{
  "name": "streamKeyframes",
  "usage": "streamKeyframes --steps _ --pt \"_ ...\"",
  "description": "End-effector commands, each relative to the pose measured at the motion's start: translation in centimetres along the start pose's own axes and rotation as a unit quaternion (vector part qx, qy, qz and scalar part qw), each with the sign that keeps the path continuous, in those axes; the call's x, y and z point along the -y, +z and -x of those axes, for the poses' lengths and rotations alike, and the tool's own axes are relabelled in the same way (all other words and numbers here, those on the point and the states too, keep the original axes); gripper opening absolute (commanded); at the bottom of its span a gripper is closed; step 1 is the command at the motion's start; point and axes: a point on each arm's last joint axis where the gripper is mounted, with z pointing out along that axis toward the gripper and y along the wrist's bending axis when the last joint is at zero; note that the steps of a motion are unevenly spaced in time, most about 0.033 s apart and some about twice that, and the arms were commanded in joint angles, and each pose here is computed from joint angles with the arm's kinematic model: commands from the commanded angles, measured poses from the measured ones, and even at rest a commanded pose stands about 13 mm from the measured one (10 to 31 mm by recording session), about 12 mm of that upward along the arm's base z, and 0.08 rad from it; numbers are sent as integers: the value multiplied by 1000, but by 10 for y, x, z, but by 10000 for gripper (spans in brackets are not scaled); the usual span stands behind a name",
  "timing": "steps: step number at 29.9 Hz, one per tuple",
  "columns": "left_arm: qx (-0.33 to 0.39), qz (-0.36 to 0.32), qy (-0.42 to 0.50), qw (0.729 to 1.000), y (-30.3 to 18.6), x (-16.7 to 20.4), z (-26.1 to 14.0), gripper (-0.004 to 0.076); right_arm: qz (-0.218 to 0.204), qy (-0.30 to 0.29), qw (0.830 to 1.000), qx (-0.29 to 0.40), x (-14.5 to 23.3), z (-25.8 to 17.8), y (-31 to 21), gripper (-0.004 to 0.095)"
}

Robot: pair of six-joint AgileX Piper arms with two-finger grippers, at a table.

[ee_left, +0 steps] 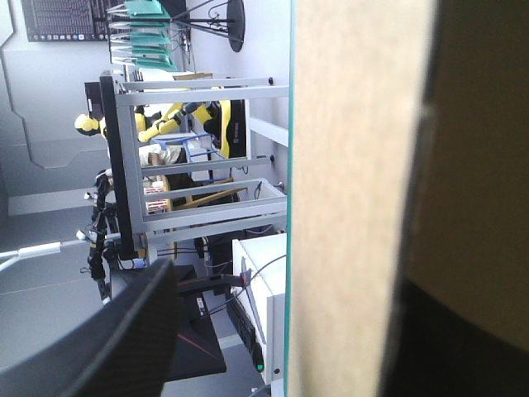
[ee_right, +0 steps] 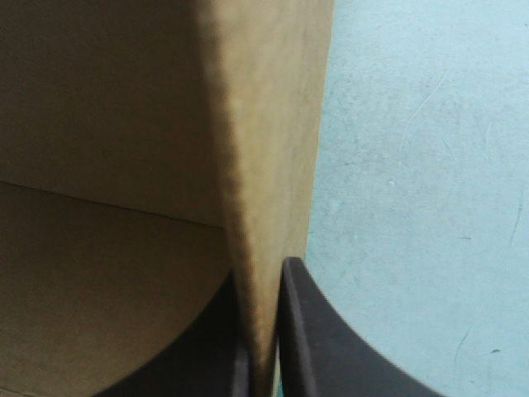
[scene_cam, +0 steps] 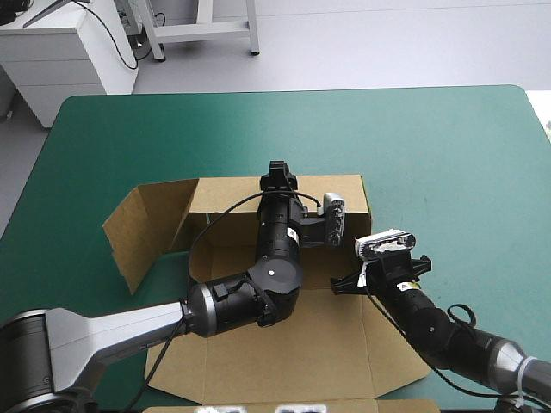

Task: Fold the box

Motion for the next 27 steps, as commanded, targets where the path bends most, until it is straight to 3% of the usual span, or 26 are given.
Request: streamKeyframes --steps 1,17,27 --pt "10 48 -24 999 -15 -25 -3 473 26 -22 999 14 -8 9 -2 -18" --pt "-27 66 -16 997 -68 -8 14 473 20 -29 999 -1 -10 4 6 -18" --pt "-21 -9 -33 999 -81 11 19 473 21 -29 999 -2 -10 4 6 -18"
